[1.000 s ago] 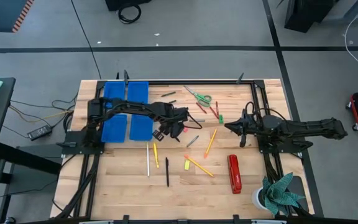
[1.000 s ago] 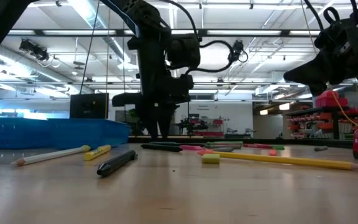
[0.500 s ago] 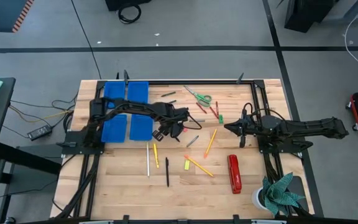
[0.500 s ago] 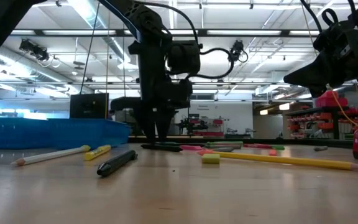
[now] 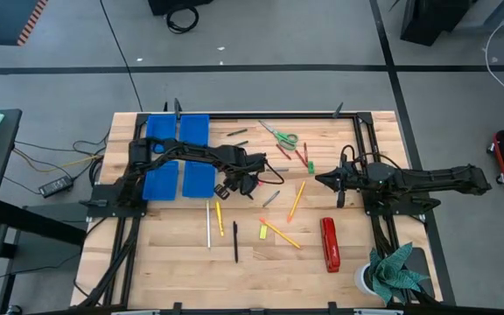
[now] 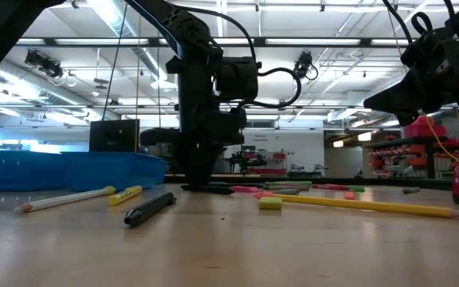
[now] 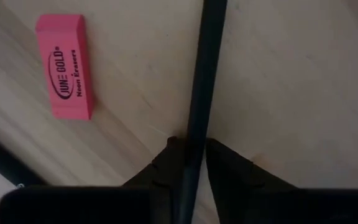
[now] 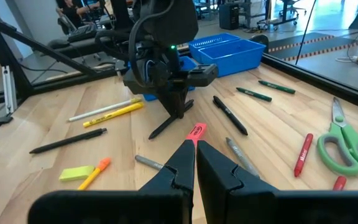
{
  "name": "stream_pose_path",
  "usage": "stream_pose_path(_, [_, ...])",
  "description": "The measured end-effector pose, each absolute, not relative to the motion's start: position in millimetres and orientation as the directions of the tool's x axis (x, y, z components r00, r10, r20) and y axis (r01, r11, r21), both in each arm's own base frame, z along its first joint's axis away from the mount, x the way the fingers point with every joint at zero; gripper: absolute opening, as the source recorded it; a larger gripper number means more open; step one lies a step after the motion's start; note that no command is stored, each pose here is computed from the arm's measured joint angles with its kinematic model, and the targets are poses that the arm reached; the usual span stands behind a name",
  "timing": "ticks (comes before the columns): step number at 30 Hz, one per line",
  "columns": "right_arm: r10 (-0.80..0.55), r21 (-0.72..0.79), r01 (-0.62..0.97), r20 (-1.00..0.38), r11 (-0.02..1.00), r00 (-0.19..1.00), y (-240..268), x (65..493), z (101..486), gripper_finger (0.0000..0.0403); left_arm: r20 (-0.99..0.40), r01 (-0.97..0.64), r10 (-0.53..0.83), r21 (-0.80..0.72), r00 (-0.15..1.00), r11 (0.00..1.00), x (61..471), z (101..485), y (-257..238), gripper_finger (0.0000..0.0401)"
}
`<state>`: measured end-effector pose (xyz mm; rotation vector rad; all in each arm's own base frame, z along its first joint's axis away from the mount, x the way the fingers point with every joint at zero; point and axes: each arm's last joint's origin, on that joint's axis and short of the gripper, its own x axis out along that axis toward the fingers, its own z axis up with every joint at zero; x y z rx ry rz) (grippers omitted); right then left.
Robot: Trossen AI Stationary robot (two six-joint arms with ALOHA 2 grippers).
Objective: Sort crayons/erasers/pens/pencils in bins
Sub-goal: Put the middle black pen into the bottom right blue bin
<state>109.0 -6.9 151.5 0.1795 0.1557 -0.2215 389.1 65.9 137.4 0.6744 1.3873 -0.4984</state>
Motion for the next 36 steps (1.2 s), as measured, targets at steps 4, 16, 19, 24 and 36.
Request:
stream_pose_path(4, [-0.204, 0.159, 0.231, -0.173, 0.96, 0.964, -7, 109, 152, 0.0023, -0.989, 0.683, 0.067, 0.138, 0.129, 0.717, 389, 137, 66, 0.0035])
stream_pose_path(16, [-0.204, 0.145, 0.229, -0.173, 0.962, 0.964, -7, 109, 152, 0.0023, -0.987, 0.67, 0.116, 0.161, 0.112, 0.725, 401, 167, 70, 0.0068])
stream_pose_path(19, [-0.204, 0.145, 0.229, -0.172, 0.962, 0.964, -7, 109, 152, 0.0023, -0.989, 0.636, 0.114, 0.15, 0.098, 0.757, 404, 186, 70, 0.0049])
stream_pose_path(24, [-0.192, 0.156, 0.22, -0.174, 0.963, 0.966, -7, 109, 151, 0.0023, -0.995, 0.573, 0.101, 0.094, 0.019, 0.814, 400, 217, 69, 0.0007])
stream_pose_path(36, [-0.19, 0.163, 0.218, -0.174, 0.962, 0.966, -6, 109, 151, 0.0023, -0.988, 0.529, 0.071, 0.133, 0.136, 0.838, 410, 232, 73, 0.0041])
